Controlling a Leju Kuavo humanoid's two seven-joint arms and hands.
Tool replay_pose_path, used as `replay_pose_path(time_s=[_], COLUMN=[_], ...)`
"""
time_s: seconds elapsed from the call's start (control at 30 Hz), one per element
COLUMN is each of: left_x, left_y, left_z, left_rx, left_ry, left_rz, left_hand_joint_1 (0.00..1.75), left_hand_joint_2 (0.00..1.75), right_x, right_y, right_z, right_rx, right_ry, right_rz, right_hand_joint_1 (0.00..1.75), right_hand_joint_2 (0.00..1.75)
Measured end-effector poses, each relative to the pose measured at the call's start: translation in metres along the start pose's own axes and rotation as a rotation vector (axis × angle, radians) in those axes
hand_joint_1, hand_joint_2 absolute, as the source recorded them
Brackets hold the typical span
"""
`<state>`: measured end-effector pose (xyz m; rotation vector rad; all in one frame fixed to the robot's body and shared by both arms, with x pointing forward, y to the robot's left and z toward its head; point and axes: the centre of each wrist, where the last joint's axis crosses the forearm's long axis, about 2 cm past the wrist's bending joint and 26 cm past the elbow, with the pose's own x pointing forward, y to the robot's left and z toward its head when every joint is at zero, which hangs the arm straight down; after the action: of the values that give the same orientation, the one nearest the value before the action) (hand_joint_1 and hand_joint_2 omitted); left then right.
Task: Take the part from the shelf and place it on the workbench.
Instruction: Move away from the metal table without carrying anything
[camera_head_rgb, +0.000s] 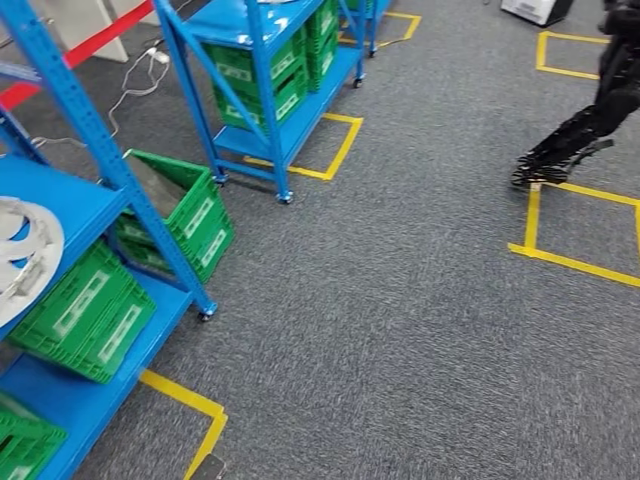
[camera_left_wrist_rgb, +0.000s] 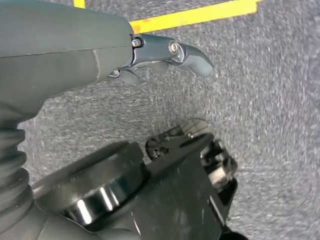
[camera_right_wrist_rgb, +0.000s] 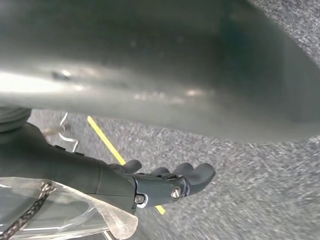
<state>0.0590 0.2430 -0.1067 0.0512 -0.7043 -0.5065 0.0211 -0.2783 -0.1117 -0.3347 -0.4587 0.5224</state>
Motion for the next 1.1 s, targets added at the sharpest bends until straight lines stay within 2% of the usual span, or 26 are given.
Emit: replay_pose_path(time_s=[0.8,1.1], left_x=[-0.0003,-0.0026], left_y=[-0.0015,0.0010], left_z=[0.0006,0.0011], left_rx=[-0.003,0.001], left_ry=[0.009,0.019], left_rz=[0.007,0.004], left_hand_joint_1=[0.00,0.00], left_hand_joint_2=[1.75,1.75], right_x=[-0.0017,0.0055], right_y=[-0.0013,-0.0039], right_z=[-0.0001,-0.0034], right_rx=[-0.002,-0.009], right_ry=[0.004,-0.010], right_rz=[0.005,0.001], right_hand_joint_1=[0.00,0.00], right_hand_joint_2=[0.00,0.00])
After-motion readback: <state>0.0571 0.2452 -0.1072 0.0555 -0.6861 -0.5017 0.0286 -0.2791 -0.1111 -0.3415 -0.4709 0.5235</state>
